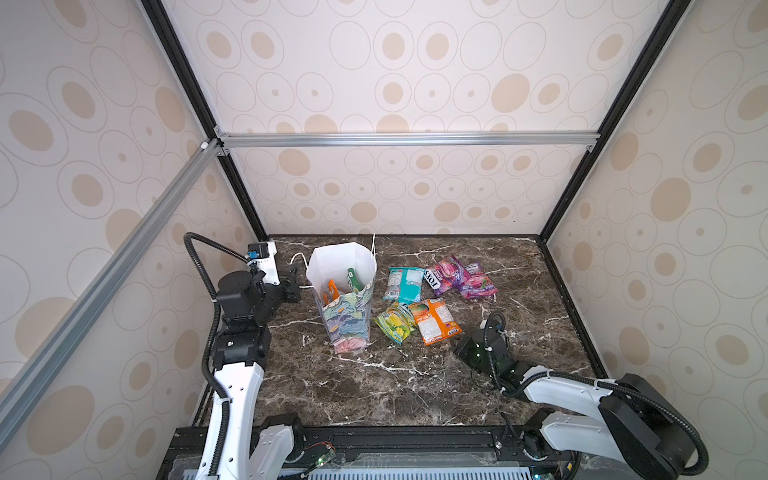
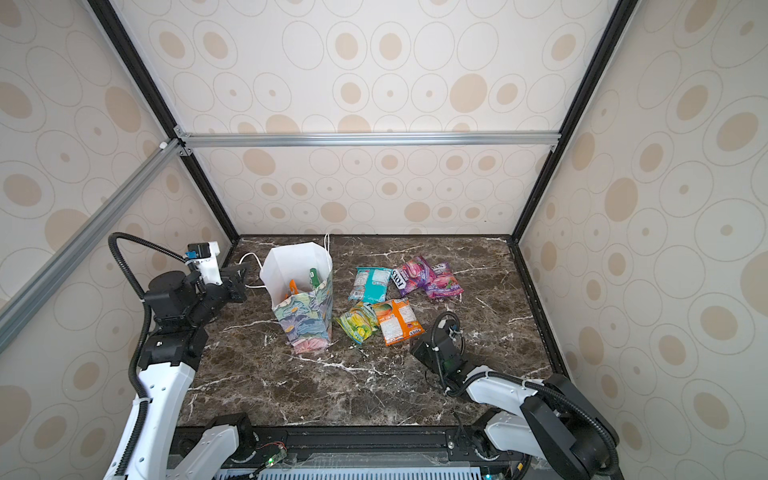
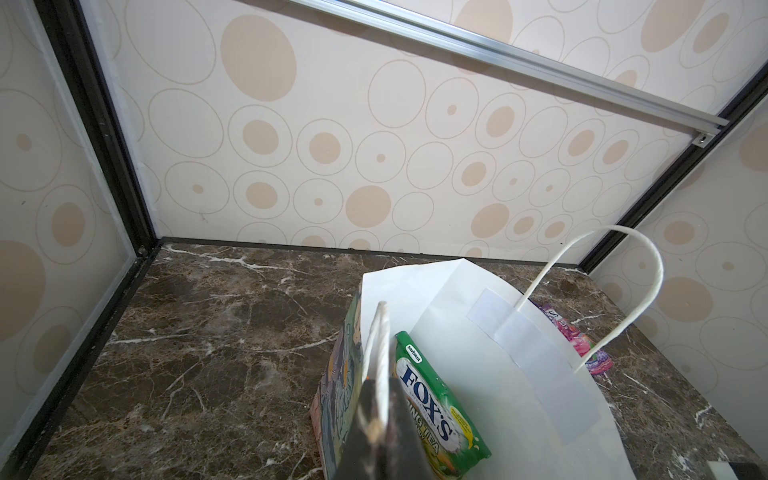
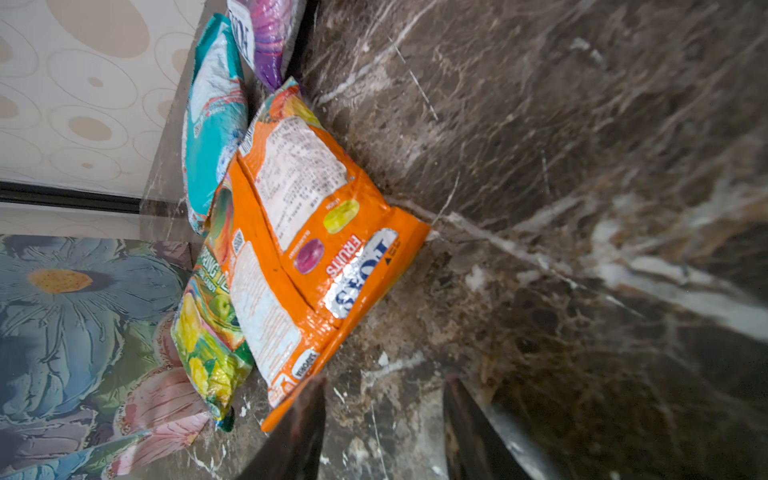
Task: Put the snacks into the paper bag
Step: 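Lower the right gripper onto the orange Fox's Fruits packet's edge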
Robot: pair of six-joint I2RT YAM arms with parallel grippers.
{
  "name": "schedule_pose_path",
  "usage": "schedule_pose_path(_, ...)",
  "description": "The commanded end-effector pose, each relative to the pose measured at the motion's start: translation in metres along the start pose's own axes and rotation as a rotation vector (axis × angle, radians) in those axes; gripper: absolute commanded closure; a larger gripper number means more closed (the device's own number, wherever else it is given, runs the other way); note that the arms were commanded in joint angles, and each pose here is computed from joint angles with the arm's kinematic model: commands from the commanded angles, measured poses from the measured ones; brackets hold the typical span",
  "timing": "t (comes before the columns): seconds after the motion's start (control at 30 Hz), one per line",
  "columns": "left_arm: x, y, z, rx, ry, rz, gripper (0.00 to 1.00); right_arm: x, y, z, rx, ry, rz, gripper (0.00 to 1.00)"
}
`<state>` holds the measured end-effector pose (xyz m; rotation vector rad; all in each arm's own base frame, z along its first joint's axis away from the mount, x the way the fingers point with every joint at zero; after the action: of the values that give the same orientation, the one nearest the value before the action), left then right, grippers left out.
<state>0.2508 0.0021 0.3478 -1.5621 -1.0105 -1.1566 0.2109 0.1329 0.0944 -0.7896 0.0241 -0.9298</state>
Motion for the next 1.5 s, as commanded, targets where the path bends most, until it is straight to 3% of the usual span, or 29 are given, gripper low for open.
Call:
schedule_pose_path(0.0,0.011,-0.006,-0.003,-0.006,0.033,-0.033,1.00,0.004,0.004,-0.001,0.026,0.039,-0.039,0.52)
schedule_pose_path(0.5,0.012,-0.007,-0.004,-0.006,0.032,-0.041,1.00,-0.001,0.034,-0.006,0.050,0.109,-0.009,0.55)
schedule_pose_path(0.67,0.012,-0.007,-0.004,-0.005,0.033,-0.041,1.00,-0.001,0.038,-0.007,0.051,0.129,-0.018,0.71)
schedule_pose_path(0.87,0.011,-0.007,-0.004,-0.007,0.032,-0.041,1.00,0.000,0.036,-0.010,0.012,0.121,-0.026,0.72)
schedule_pose_path(1.0,0.011,-0.007,-0.003,-0.005,0.028,-0.039,1.00,0.003,0.033,-0.009,0.008,0.107,-0.042,0.90)
schedule_pose_path(1.23,0.011,-0.006,-0.003,-0.007,0.026,-0.040,1.00,0.005,0.030,-0.006,0.008,0.084,-0.048,1.00)
schedule_pose_path(1.47,0.010,-0.006,-0.003,-0.007,0.027,-0.039,1.00,0.007,0.023,-0.002,0.004,0.044,-0.047,1.00)
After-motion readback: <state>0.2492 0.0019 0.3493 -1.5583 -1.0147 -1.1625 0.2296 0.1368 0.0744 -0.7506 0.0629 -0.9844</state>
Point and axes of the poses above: each gripper's point midway between its finger pads, its own y axis out along the fingers, its own z axis along the line the jaws close on, x = y × z, the point moved 8 cm from there along -y, back along the fingers, and after that the axes turned 6 degrees about y, right-handed, at the moved point
